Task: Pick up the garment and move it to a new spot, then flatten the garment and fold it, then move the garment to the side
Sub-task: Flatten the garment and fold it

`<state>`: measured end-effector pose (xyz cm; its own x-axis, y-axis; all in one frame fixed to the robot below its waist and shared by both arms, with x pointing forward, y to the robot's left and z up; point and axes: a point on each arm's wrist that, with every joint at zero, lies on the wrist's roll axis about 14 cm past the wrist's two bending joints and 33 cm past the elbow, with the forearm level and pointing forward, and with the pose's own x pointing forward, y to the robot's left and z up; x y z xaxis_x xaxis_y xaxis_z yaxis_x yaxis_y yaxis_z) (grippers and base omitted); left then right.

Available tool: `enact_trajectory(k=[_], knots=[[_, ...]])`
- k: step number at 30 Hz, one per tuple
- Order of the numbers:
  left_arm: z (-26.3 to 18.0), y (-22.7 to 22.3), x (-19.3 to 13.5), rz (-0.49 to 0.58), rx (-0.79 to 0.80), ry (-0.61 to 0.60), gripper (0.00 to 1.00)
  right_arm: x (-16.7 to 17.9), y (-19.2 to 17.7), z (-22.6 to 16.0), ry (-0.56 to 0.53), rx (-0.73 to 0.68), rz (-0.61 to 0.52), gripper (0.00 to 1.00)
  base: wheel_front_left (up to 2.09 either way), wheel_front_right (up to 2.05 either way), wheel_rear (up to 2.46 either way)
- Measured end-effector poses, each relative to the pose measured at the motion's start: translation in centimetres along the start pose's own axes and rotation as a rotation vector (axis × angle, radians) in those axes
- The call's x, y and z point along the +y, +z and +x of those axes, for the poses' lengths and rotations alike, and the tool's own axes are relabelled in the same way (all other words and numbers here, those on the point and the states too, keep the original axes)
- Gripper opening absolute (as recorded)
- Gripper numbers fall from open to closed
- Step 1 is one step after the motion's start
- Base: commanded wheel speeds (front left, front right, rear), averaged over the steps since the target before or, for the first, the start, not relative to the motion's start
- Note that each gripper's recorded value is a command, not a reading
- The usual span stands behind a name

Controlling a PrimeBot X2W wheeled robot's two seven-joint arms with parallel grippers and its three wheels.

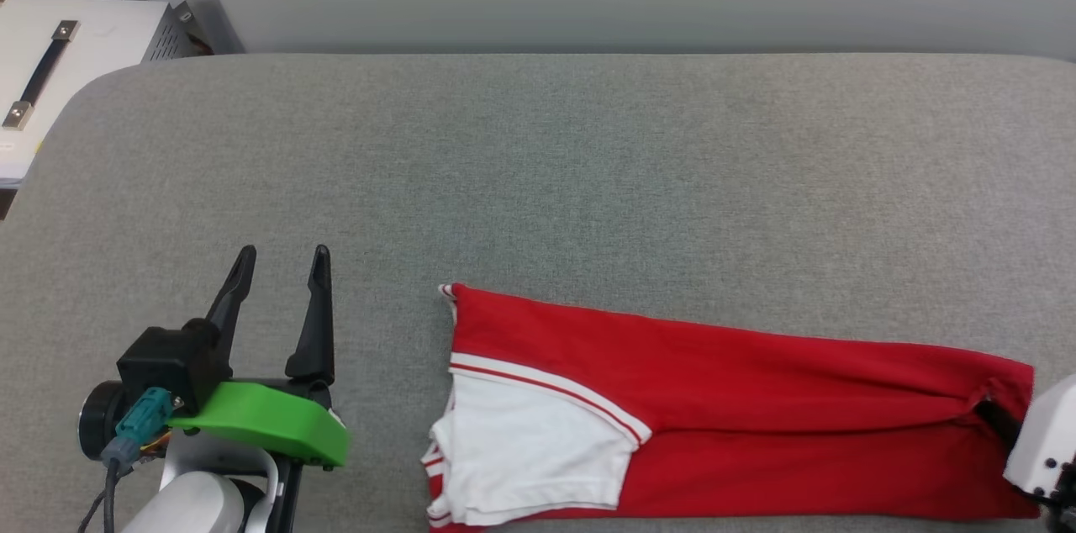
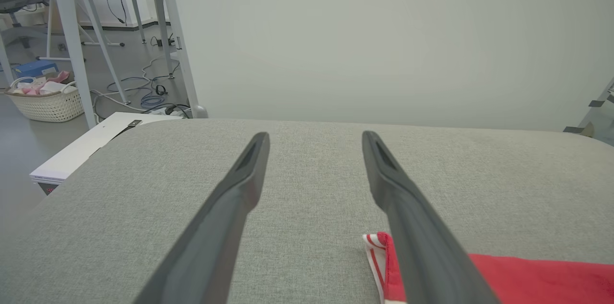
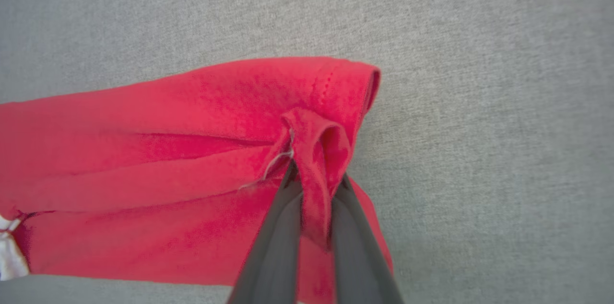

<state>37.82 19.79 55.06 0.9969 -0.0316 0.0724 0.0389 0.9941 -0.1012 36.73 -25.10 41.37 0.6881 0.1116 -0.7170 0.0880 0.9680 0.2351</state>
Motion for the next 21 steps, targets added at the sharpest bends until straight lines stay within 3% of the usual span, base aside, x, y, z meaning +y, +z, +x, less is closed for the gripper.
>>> enact_trajectory(k=[7, 11, 13, 14, 21], knots=[[-0.6, -0.2, -1.3, 0.003, 0.013, -0.038, 1.0, -4.4, 1.7, -3.0, -0.11, -0.074, 0.066, 0.0, 0.0, 0.0, 0.0], [-1.0, -0.2, -1.6, 0.007, 0.018, -0.047, 1.0, -4.2, 1.7, -3.9, -0.093, -0.079, 0.116, 0.0, 0.0, 0.0, 0.0], [-1.4, -0.3, -1.7, 0.009, 0.024, -0.051, 1.0, -2.4, 0.9, -3.8, -0.004, -0.062, 0.214, 0.0, 0.0, 0.0, 0.0], [-1.8, -0.1, -1.8, 0.011, 0.023, -0.052, 1.0, 1.9, 0.2, -3.6, 0.183, -0.034, 0.353, 0.0, 0.0, 0.0, 0.0], [-2.5, 0.2, -1.2, 0.016, 0.019, -0.033, 1.0, 8.0, 0.5, -4.3, 0.478, 0.015, 0.468, 0.0, 0.0, 0.0, 0.0]])
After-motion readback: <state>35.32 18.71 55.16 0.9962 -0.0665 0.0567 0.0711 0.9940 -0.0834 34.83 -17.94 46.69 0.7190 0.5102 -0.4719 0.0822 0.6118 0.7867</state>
